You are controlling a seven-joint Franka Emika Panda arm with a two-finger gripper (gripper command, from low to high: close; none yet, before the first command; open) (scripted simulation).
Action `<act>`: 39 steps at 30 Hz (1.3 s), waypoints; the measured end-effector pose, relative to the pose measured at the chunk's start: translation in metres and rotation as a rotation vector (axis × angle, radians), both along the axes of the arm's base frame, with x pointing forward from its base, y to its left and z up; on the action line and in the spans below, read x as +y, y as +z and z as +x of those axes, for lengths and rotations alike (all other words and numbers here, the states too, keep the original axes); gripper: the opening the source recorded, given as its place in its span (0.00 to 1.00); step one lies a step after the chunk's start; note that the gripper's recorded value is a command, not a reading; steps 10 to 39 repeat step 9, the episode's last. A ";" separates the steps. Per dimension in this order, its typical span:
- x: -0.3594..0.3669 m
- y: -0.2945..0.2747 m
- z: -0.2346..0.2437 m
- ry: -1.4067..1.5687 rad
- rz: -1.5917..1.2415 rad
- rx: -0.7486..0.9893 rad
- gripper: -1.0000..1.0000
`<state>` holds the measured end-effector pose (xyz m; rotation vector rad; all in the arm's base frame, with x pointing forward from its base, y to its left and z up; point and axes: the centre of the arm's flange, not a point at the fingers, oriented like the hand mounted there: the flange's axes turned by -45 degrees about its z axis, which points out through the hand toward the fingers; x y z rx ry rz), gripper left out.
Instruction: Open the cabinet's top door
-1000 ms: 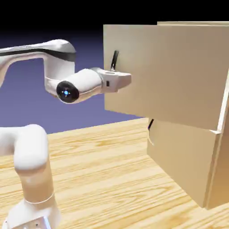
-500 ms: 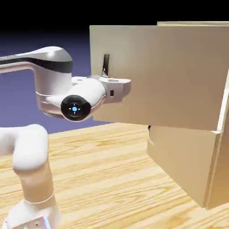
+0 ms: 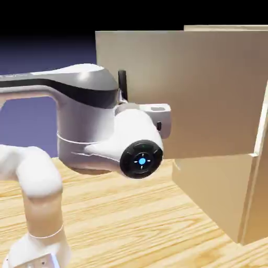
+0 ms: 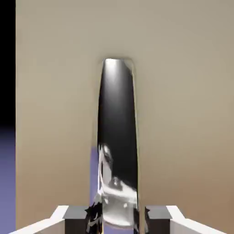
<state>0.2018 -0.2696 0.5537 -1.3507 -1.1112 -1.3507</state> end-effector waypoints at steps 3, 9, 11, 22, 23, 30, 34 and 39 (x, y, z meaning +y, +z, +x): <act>-0.027 0.000 0.005 0.063 0.000 0.000 0.00; -0.064 0.000 0.015 0.152 0.000 0.000 1.00; -0.064 0.000 0.015 0.152 0.000 0.000 1.00; -0.064 0.000 0.015 0.152 0.000 0.000 1.00; -0.064 0.000 0.015 0.152 0.000 0.000 1.00; -0.064 0.000 0.015 0.152 0.000 0.000 1.00; -0.064 0.000 0.015 0.152 0.000 0.000 1.00; -0.064 0.000 0.015 0.152 0.000 0.000 1.00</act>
